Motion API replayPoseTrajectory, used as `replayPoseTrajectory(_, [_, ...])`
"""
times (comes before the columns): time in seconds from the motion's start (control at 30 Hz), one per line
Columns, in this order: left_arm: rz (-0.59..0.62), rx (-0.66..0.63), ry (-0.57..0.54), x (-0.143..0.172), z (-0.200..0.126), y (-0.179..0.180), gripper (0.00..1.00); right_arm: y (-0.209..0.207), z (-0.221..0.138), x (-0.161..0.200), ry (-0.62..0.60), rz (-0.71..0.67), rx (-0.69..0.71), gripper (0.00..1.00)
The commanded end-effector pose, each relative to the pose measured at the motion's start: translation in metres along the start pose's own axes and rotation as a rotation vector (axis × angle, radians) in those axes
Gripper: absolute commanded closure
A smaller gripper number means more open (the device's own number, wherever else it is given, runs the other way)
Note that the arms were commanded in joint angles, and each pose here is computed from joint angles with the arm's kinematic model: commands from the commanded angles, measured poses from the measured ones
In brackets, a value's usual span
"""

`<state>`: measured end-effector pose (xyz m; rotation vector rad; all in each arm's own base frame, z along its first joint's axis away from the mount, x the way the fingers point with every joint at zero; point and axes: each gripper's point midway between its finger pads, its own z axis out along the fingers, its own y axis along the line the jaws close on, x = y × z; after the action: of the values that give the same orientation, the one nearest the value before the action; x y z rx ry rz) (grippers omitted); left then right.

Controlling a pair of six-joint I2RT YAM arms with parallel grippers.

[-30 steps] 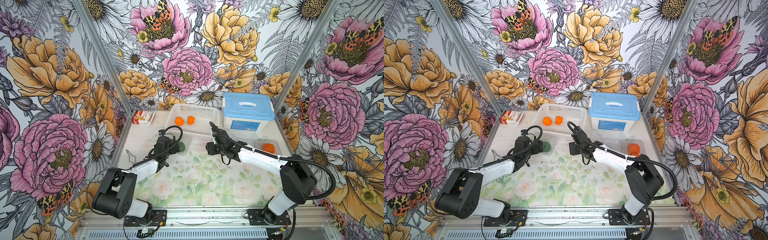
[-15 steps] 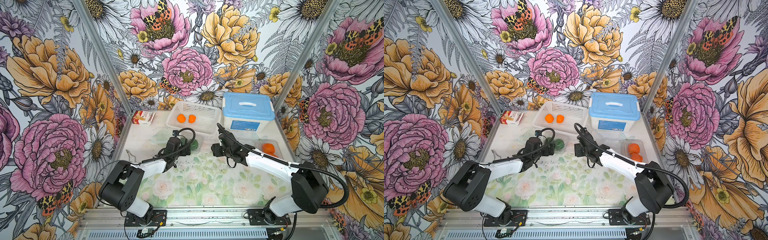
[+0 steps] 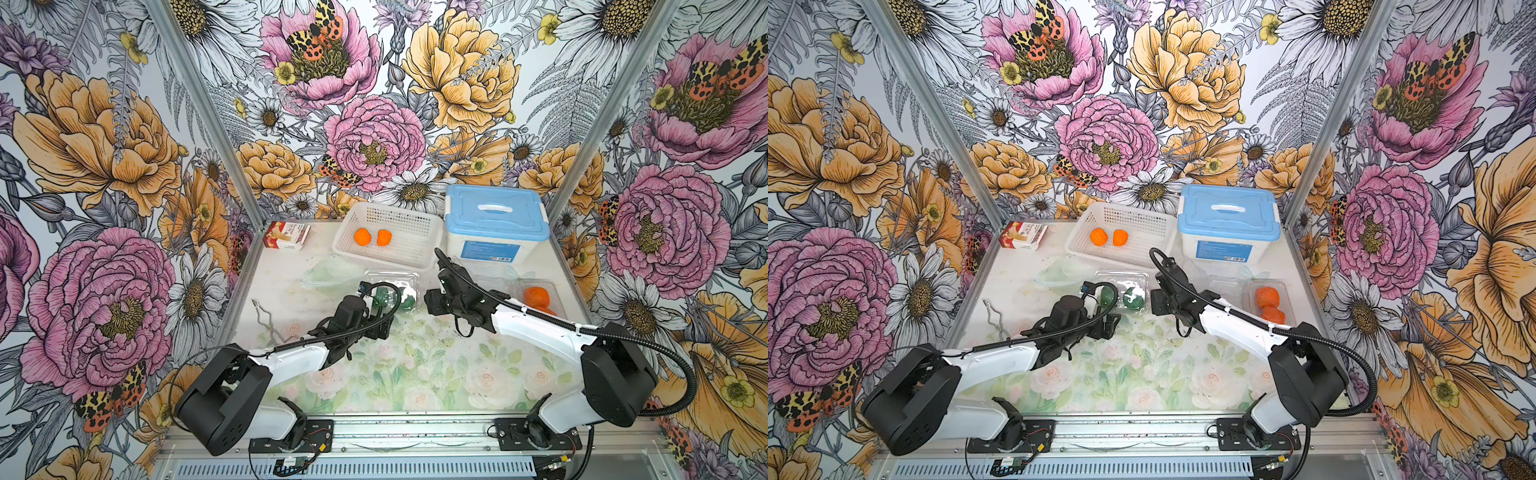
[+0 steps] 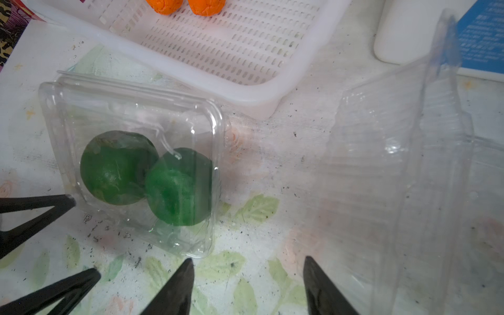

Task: Take oranges out of containers
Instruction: Move the packing box to the center of the board.

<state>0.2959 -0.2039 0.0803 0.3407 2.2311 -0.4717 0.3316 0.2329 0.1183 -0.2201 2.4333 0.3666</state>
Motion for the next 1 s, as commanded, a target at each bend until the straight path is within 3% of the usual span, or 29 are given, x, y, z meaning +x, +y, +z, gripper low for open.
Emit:
replayPoseTrajectory(0.0, [0.019, -0.030, -0.053, -0.014, -0.013, 0.004, 0.01, 0.002, 0.001, -0.016, -0.032, 0.013, -0.001, 0.37])
replayPoseTrajectory(0.33, [-0.067, -0.121, -0.132, -0.029, -0.034, 0.040, 0.01, 0.017, 0.022, -0.045, -0.053, -0.007, -0.010, 0.37])
replayPoseTrajectory(0.5, [-0.132, -0.164, -0.157, -0.019, -0.034, 0.061, 0.01, 0.024, 0.046, -0.043, -0.011, -0.012, -0.020, 0.38])
replayPoseTrajectory(0.97, [-0.187, -0.131, -0.148, -0.012, -0.034, 0.060, 0.01, 0.041, 0.057, -0.028, 0.026, -0.012, -0.038, 0.39])
